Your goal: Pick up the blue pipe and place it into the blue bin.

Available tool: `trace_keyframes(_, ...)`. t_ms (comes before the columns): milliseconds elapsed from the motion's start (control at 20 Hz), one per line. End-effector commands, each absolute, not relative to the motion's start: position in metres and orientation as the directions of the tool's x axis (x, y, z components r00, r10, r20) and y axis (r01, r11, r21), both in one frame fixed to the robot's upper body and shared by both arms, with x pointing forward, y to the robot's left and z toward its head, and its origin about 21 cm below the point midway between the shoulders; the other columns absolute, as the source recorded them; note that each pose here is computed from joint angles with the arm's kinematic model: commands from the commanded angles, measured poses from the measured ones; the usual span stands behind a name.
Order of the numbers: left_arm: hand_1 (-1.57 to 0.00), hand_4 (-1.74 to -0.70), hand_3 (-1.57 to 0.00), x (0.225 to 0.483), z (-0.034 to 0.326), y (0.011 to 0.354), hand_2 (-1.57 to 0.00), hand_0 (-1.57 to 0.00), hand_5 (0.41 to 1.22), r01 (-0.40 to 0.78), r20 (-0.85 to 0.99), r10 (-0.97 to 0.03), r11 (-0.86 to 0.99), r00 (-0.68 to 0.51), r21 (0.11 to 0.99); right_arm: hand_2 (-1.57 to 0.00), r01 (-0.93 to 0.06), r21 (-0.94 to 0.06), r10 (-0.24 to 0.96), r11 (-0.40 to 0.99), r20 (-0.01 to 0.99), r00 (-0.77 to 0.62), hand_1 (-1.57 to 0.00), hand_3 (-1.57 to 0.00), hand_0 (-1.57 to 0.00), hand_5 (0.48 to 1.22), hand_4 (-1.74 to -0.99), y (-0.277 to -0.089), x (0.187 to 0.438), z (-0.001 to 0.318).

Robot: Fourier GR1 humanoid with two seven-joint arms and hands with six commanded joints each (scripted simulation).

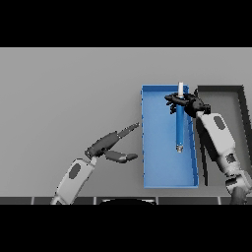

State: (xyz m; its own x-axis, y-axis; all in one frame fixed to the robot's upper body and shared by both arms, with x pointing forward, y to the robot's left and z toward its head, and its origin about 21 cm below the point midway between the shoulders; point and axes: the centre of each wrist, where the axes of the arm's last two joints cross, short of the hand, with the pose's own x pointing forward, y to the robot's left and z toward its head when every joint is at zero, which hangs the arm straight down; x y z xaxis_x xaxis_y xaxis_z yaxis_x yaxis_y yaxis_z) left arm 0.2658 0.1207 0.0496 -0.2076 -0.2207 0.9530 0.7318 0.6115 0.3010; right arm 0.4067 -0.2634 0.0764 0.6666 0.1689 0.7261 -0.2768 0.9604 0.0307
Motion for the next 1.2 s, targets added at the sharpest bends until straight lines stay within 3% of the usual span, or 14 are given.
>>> trace_keyframes(0, 0.0, -0.88, 0.0, 0.265, 0.051, 0.118, 0.0, 0.0, 0.497, 0.733, 0.954, -0.21, 0.612, -0.214, 0.299, -0.6, -0.287, 0.049, 0.169, 0.957, 0.708, 0.686, -0.62, -0.39, -0.64, 1.135, -1.334, -0.258, 0.407, 0.074)
trace_keyframes(50, 0.0, -0.88, 0.0, 0.266, 0.049, 0.118, 0.0, 0.0, 0.497, 0.733, 0.956, -0.213, 0.614, -0.204, 0.293, -0.48, -0.35, 0.047, 0.217, 0.936, 0.704, 0.676, -0.5, -0.31, -0.51, 1.152, -1.296, -0.257, 0.407, 0.078)
trace_keyframes(200, 0.0, -0.88, 0.0, 0.268, 0.05, 0.119, 0.0, 0.0, 0.493, 0.72, 0.954, -0.219, 0.626, -0.207, 0.3, -0.24, -0.458, -0.058, 0.366, 0.887, 0.692, 0.622, -0.25, -0.16, -0.26, 1.013, -1.202, -0.253, 0.403, 0.089)
trace_keyframes(450, 0.0, -0.88, 0.0, 0.267, 0.05, 0.118, 0.0, 0.0, 0.483, 0.728, 0.953, -0.224, 0.616, -0.203, 0.3, -0.08, -0.52, -0.16, 0.479, 0.839, 0.67, 0.568, -0.08, -0.05, -0.09, 0.853, -1.133, -0.248, 0.396, 0.091)
trace_keyframes(500, 0.0, -0.88, 0.0, 0.268, 0.049, 0.118, 0.0, 0.0, 0.48, 0.728, 0.954, -0.227, 0.618, -0.196, 0.296, -0.06, -0.527, -0.17, 0.491, 0.833, 0.666, 0.561, -0.07, -0.04, -0.07, 0.829, -1.131, -0.246, 0.396, 0.089)
trace_keyframes(600, 0.0, -0.88, 0.0, 0.268, 0.048, 0.121, 0.0, 0.0, 0.476, 0.729, 0.955, -0.217, 0.618, -0.201, 0.294, -0.08, -0.518, -0.177, 0.489, 0.837, 0.666, 0.563, -0.18, -0.03, -0.38, 0.792, -1.144, -0.25, 0.397, 0.087)
trace_keyframes(850, 0.0, -0.88, 0.0, 0.263, 0.047, 0.124, 0.0, 0.0, 0.476, 0.727, 0.954, -0.219, 0.619, -0.206, 0.299, -0.03, -0.524, -0.133, 0.456, 0.841, 0.694, 0.557, -0.06, -0.01, -0.12, 0.809, -1.154, -0.247, 0.395, 0.085)
trace_keyframes(950, 0.0, -0.89, 0.0, 0.264, 0.048, 0.123, 0.0, 0.0, 0.478, 0.725, 0.954, -0.229, 0.622, -0.193, 0.295, -0.02, -0.523, -0.137, 0.457, 0.841, 0.695, 0.554, -0.1, 0.0, -0.21, 0.804, -1.152, -0.25, 0.393, 0.087)
trace_keyframes(1150, 0.0, -0.89, 0.0, 0.263, 0.043, 0.127, 0.0, 0.0, 0.48, 0.724, 0.953, -0.23, 0.621, -0.198, 0.3, -0.02, -0.539, -0.145, 0.473, 0.83, 0.695, 0.542, -0.1, 0.0, -0.21, 0.798, -1.152, -0.247, 0.396, 0.087)
